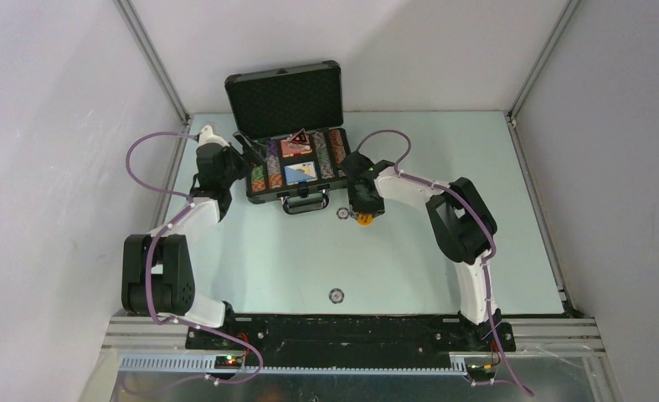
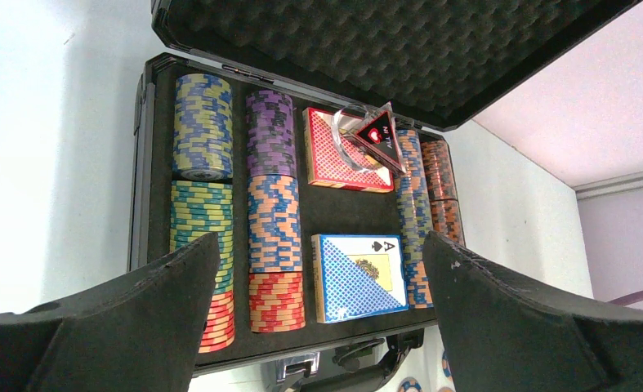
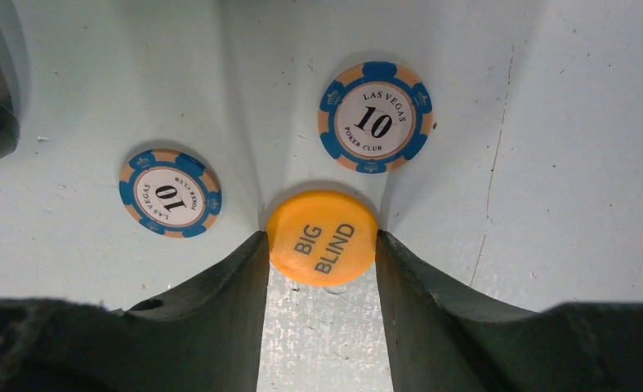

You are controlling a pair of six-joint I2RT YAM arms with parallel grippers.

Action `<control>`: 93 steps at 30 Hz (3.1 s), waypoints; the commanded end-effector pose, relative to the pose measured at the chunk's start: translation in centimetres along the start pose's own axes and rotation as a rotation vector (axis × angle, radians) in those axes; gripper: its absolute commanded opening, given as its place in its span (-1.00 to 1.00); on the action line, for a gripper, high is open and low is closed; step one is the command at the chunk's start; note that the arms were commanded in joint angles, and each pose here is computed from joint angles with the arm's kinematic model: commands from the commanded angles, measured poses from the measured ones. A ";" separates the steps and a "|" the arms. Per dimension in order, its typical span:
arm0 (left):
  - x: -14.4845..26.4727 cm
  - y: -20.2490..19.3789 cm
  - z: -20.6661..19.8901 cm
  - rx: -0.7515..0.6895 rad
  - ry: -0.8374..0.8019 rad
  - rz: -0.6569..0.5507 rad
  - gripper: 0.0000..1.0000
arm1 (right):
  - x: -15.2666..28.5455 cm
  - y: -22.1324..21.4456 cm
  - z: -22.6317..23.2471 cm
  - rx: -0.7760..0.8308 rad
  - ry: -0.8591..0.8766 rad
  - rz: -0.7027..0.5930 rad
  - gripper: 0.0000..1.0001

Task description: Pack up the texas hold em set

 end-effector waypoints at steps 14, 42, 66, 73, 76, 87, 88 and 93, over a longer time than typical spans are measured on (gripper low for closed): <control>-0.3 2.2 -1.1 0.003 -0.037 -0.050 0.97 | 4.0 3.8 2.1 0.003 0.063 -0.135 -0.03; -0.3 2.2 -1.1 0.004 -0.038 -0.049 0.97 | 2.5 4.5 6.6 0.021 0.154 -0.111 0.37; -0.3 2.2 -1.1 0.005 -0.039 -0.047 0.97 | -0.7 1.8 6.0 0.097 -0.002 -0.026 0.16; -0.3 2.2 -1.1 0.005 -0.042 -0.046 0.97 | -0.6 0.9 6.1 0.113 0.009 -0.001 0.13; -0.3 2.1 -1.1 0.006 -0.041 -0.045 0.97 | -0.6 0.8 6.0 0.116 0.006 0.001 0.09; -0.3 2.1 -1.1 0.007 -0.043 -0.044 0.97 | 0.1 0.5 5.5 0.119 -0.002 0.005 0.08; -0.3 2.1 -1.1 0.007 -0.042 -0.043 0.97 | 0.2 0.5 5.4 0.119 0.000 0.004 0.10; -0.3 2.1 -1.1 0.007 -0.043 -0.043 0.97 | 0.2 0.2 5.1 0.115 0.005 0.012 0.08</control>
Point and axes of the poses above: each gripper's point midway between its finger pads, its own x axis back along the fingers, its own z axis along the line the jaws close on, y = z × x, the point moved 4 cm from there along x, back along the fingers, and after that the axes turned 7 degrees about -x, right-handed, at the moved point
